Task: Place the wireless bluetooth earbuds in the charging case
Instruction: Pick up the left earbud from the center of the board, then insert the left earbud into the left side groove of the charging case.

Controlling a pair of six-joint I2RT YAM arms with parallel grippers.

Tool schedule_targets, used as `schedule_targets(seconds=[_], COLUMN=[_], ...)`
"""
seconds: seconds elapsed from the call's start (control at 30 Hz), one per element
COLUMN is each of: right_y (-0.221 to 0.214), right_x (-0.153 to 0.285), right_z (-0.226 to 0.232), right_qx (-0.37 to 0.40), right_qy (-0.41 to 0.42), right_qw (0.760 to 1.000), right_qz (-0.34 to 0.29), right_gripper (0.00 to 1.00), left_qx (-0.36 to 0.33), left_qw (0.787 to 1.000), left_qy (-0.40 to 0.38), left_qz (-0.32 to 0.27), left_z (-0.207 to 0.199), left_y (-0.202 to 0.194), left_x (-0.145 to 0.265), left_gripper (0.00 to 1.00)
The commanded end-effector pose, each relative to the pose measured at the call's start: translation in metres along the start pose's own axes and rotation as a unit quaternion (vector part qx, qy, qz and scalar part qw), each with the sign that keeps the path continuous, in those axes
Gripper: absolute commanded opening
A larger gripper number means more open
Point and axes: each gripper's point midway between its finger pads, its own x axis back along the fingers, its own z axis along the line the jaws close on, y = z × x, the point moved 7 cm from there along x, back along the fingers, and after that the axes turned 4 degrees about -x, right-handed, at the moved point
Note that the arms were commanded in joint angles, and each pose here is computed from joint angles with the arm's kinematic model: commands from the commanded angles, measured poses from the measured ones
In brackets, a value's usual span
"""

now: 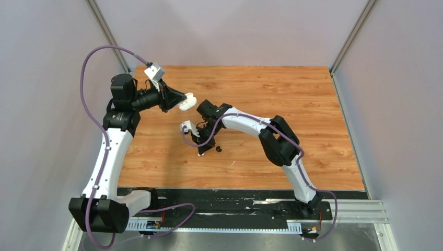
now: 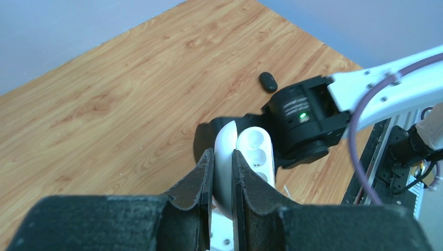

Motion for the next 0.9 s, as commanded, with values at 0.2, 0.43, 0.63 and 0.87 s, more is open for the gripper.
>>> schedule_targets(seconds=[0.2, 0.43, 0.63, 0.87], right_y=[0.058, 0.083, 0.104, 0.140], right_x=[0.205, 0.287, 0.306, 0.323], right_z=[0.069, 0.110, 0.113, 0.121], right_qx=[0.165, 0.233, 0.249, 0.256], right_qy=[-0.136, -0.227, -0.254, -0.260], right_qw=[0.965, 0.925, 0.911, 0.901], right_qz=[-0.153, -0.195, -0.208, -0.236], right_gripper=[0.00, 0.00, 0.00, 0.00], left_qx=[-0.026, -0.050, -0.070, -0.068], left_qw=[1.000, 0.997, 0.994, 0.992], left_qy=[-0.005, -0.043, -0.077, -0.102], left_qz=[0.011, 0.034, 0.027, 0.015], left_z=[0.024, 0.026, 0.019, 0.009], left_y=[0.005, 0.000, 0.008, 0.015], left_x=[-0.015, -0.037, -0.061, -0.082], left_gripper=[0.00, 0.00, 0.00, 0.00])
